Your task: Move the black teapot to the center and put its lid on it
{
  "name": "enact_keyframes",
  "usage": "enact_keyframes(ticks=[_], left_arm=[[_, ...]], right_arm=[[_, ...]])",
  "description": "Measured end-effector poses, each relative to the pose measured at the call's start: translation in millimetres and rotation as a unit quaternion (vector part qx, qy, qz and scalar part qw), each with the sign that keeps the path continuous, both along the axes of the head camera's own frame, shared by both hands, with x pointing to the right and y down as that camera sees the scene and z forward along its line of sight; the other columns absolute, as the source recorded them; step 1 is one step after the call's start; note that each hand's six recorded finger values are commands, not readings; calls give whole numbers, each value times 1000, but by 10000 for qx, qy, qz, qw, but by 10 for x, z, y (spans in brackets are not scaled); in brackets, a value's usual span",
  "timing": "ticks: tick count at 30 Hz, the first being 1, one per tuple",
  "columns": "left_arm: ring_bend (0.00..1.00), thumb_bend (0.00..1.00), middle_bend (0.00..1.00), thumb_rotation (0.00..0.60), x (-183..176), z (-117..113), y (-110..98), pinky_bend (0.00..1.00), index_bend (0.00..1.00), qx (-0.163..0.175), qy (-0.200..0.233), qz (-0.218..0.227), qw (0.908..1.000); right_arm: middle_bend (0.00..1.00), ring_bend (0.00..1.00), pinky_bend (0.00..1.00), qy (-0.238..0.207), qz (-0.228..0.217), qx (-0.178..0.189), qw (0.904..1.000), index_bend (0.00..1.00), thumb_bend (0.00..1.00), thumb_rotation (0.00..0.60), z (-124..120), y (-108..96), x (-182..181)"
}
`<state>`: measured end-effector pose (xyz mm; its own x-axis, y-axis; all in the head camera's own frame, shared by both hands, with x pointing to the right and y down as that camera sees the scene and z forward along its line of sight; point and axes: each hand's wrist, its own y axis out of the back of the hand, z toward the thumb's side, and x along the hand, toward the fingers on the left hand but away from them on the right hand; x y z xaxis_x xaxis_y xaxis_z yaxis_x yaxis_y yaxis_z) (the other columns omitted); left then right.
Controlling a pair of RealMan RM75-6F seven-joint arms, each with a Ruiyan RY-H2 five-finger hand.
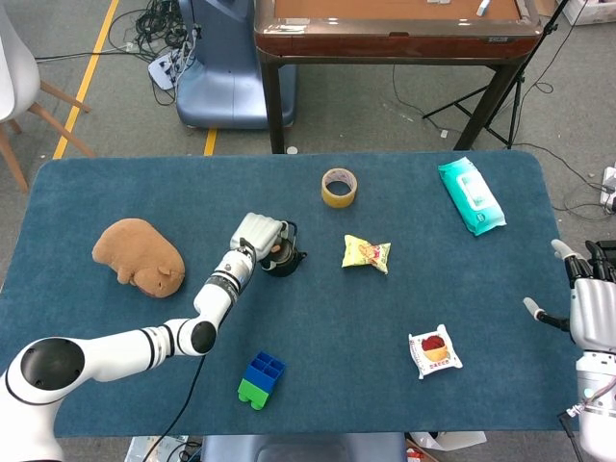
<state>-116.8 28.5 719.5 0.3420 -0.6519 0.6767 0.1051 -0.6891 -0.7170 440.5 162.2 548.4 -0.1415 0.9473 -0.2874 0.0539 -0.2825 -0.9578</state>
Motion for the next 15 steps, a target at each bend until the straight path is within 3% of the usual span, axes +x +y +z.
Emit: enact_keyframes(ticks=[15], left_arm=[[967,253,1000,600,33,105,9,1000,464,-101,-209,5,9997]], right_arm=[[292,90,214,3,90,15,10000,188,54,600,-12,27,60]])
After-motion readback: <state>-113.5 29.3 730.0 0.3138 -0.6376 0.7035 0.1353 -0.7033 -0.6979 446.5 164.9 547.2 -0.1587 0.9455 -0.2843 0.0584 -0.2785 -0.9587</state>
